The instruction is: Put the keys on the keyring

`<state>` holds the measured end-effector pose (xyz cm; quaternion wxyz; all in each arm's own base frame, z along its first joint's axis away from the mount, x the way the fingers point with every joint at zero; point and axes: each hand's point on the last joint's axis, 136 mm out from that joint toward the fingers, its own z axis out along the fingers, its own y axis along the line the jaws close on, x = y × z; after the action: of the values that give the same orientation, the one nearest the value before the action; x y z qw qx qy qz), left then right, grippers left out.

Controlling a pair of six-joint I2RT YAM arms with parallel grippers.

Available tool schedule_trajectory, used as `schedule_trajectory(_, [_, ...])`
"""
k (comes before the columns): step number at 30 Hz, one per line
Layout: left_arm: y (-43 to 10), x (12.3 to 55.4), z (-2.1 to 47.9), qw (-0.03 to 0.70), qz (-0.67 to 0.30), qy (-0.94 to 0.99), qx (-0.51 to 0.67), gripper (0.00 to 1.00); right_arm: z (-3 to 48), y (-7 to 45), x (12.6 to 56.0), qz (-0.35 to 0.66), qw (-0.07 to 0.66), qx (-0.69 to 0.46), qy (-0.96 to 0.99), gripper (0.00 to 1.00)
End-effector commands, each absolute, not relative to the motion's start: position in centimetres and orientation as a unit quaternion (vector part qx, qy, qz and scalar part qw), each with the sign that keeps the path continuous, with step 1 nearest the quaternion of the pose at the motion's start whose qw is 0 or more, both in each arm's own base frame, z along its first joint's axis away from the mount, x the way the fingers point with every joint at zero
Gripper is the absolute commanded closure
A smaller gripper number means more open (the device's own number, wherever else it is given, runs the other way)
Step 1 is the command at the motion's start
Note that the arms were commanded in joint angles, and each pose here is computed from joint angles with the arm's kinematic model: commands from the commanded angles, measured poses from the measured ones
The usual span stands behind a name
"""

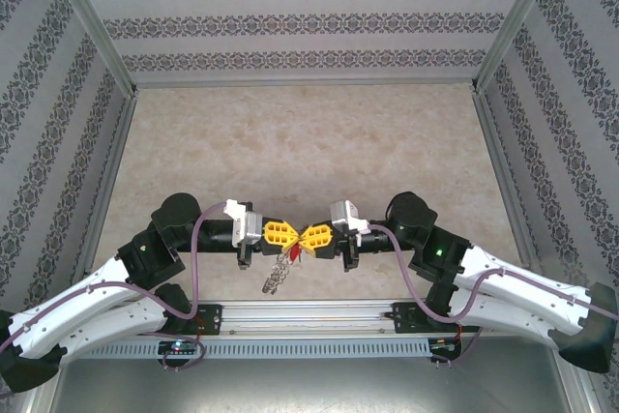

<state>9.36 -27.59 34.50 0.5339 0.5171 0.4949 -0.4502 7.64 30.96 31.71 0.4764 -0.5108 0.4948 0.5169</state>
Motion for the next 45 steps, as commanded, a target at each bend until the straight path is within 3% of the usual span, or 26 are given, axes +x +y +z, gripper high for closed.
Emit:
schedule_trajectory(1, [-27.3, 9.6, 35.9, 0.555, -0.449, 0.480, 0.509, 1.00, 33.5, 30.3, 6.6, 0.525, 0.502, -0.514, 0.455, 1.00])
schedule_trajectory(3, [-27.3, 9.8, 35.6, 0.550, -0.441, 0.491, 0.512, 0.97, 33.5, 30.2, 6.8, 0.520, 0.505, -0.511, 0.462, 1.00])
schedule_trajectory(5, [-27.1, 10.1, 35.1, 0.543, -0.422, 0.507, 0.519, 0.82, 33.4, 30.2, 7.0, 0.515, 0.501, -0.509, 0.473, 1.00])
schedule_trajectory(7, [-26.8, 10.6, 34.9, 0.535, -0.397, 0.527, 0.527, 0.74, 33.0, 30.2, 7.4, 0.508, 0.489, -0.509, 0.493, 1.00])
schedule_trajectory(13, [-25.5, 11.5, 33.9, 0.507, -0.334, 0.579, 0.544, 0.69, 32.2, 29.8, 9.0, 0.478, 0.467, -0.500, 0.551, 1.00])
schedule_trajectory(45, [-27.9, 13.0, 29.6, 0.363, -0.316, 0.684, 0.548, 0.67, 30.4, 30.6, 10.5, 0.450, 0.416, -0.512, 0.602, 1.00])
